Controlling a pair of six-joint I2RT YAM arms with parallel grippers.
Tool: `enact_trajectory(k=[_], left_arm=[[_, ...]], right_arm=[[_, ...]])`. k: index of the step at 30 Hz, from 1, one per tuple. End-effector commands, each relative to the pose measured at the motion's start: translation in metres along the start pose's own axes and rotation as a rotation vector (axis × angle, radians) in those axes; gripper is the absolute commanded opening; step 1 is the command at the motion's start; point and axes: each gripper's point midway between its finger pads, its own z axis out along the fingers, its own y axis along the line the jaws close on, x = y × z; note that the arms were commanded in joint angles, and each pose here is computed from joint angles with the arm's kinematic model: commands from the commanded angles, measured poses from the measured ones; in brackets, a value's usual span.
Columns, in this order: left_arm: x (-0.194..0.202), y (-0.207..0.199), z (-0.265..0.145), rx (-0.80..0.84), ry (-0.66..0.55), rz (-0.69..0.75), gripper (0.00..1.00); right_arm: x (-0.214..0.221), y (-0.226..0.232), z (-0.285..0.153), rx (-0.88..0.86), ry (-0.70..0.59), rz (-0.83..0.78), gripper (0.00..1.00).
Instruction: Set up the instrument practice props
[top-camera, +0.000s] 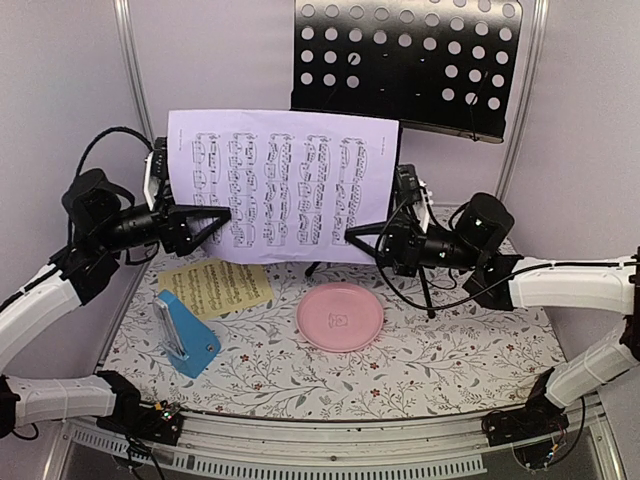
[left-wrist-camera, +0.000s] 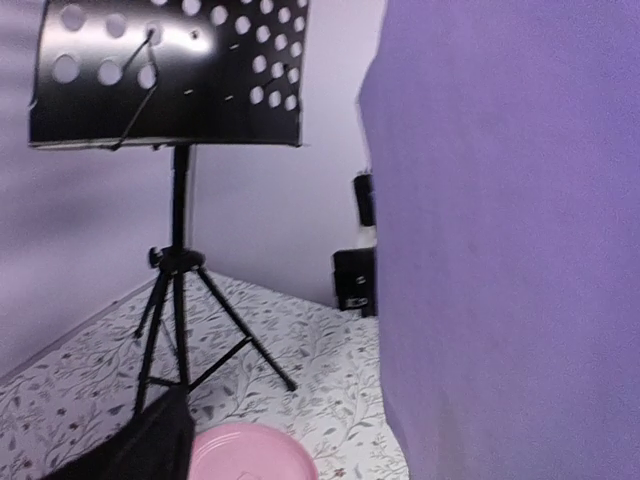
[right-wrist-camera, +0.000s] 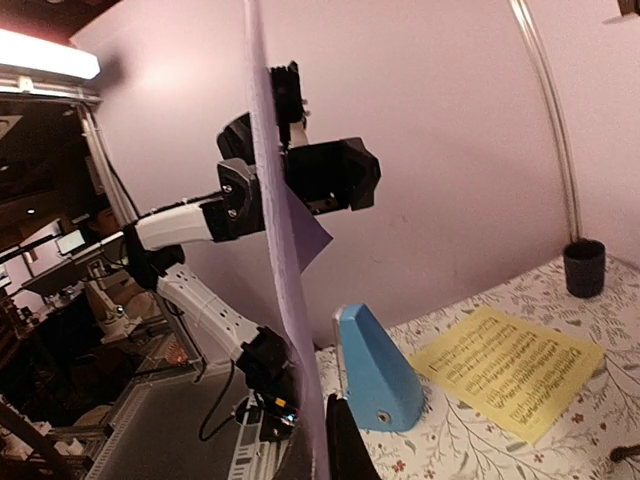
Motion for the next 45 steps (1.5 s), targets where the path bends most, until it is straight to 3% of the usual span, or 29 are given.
enact_trajectory(k=[1, 8, 13, 20, 23, 27, 35, 45], left_arm=[[0.033, 0.060, -0.011, -0.334, 0.153, -0.046, 0.99], [0.050, 0.084, -0.032, -0.510, 0.267, 0.024, 0.99], [0.063, 0.059, -0.010, -0.276, 0.377, 0.062, 0.99], [0.074, 0.022, 0.035, -0.030, 0.428, 0.123, 0.99], [0.087, 0.015, 0.057, -0.005, 0.476, 0.155, 0.99], [0.104, 0.017, 0.075, -0.005, 0.543, 0.188, 0.91], [0.109, 0.022, 0.072, -0.022, 0.590, 0.292, 0.93], [0.135, 0.009, 0.077, 0.117, 0.592, 0.298, 0.99]], right_arm=[[0.056, -0.050, -0.021, 0.327, 0.309, 0.025, 0.00], [0.088, -0.059, -0.074, 0.538, 0.617, -0.014, 0.00], [0.084, -0.048, -0.091, 0.560, 0.730, -0.054, 0.00], [0.077, -0.034, -0.096, 0.534, 0.837, -0.068, 0.00], [0.071, -0.029, -0.095, 0.521, 0.878, -0.071, 0.00], [0.074, -0.021, -0.090, 0.488, 0.914, -0.086, 0.00], [0.096, -0.001, -0.083, 0.433, 1.020, -0.099, 0.00], [0.101, 0.030, -0.069, 0.364, 1.107, -0.176, 0.00]])
